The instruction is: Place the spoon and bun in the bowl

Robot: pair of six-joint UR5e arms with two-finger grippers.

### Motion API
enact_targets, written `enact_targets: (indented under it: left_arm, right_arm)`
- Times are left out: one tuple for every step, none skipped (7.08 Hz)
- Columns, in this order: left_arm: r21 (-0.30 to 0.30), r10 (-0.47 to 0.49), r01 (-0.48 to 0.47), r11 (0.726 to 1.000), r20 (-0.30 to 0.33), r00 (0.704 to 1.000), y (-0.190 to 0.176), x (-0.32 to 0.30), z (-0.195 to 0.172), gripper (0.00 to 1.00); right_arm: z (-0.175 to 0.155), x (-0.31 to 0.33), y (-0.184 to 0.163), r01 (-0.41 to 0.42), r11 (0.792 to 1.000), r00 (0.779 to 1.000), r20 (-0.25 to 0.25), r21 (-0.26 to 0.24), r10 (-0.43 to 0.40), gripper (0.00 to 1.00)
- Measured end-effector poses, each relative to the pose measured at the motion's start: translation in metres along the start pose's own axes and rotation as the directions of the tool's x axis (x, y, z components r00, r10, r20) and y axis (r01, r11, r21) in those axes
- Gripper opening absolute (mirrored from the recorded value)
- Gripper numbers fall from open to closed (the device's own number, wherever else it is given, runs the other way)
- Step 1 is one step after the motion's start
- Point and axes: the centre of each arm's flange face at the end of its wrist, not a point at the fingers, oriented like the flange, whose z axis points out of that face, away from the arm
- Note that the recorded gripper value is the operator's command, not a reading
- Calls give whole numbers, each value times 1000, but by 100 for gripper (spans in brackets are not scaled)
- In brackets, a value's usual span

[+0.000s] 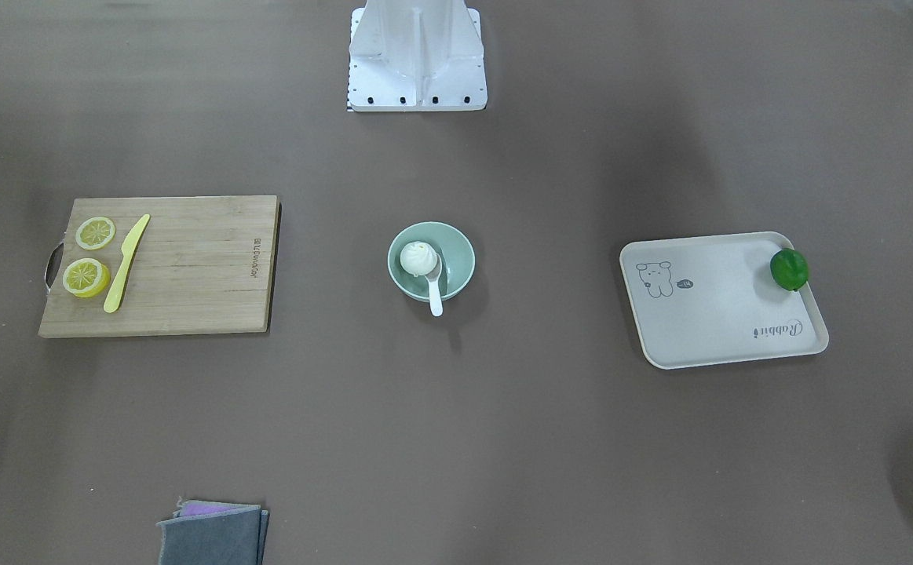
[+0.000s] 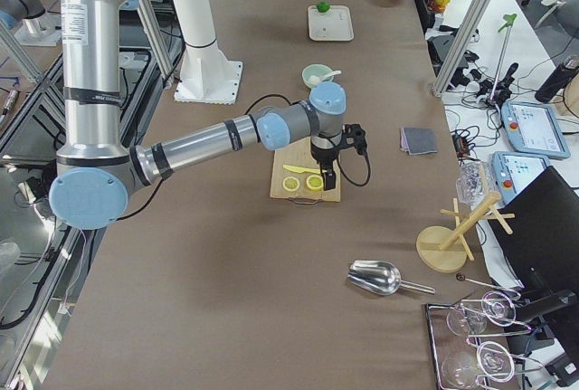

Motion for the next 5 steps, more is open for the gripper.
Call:
enact_targets:
  left_arm:
    - [7, -27, 27, 1000, 3, 1000, 13, -15, -3, 98]
    - [8, -55, 55, 998, 5, 998, 22, -26, -4, 98]
    - [1, -74, 74, 997, 4, 997, 29, -32, -1, 98]
    - [1, -80, 80, 997, 5, 997, 32, -33, -1, 98]
    - [4, -78, 78, 997, 8, 997, 32, -32, -3, 98]
  right_arm:
    - [-4, 30, 12, 14, 1000, 1000, -14, -14, -15, 100]
    - [-5, 46, 19, 18, 999, 1000, -21, -27, -19, 100]
    - [-4, 54, 21, 16, 999, 1000, -23, -35, -17, 100]
    - [-3, 58, 22, 13, 999, 1000, -24, -40, -14, 100]
    - [-2, 60, 23, 11, 999, 1000, -25, -42, -12, 100]
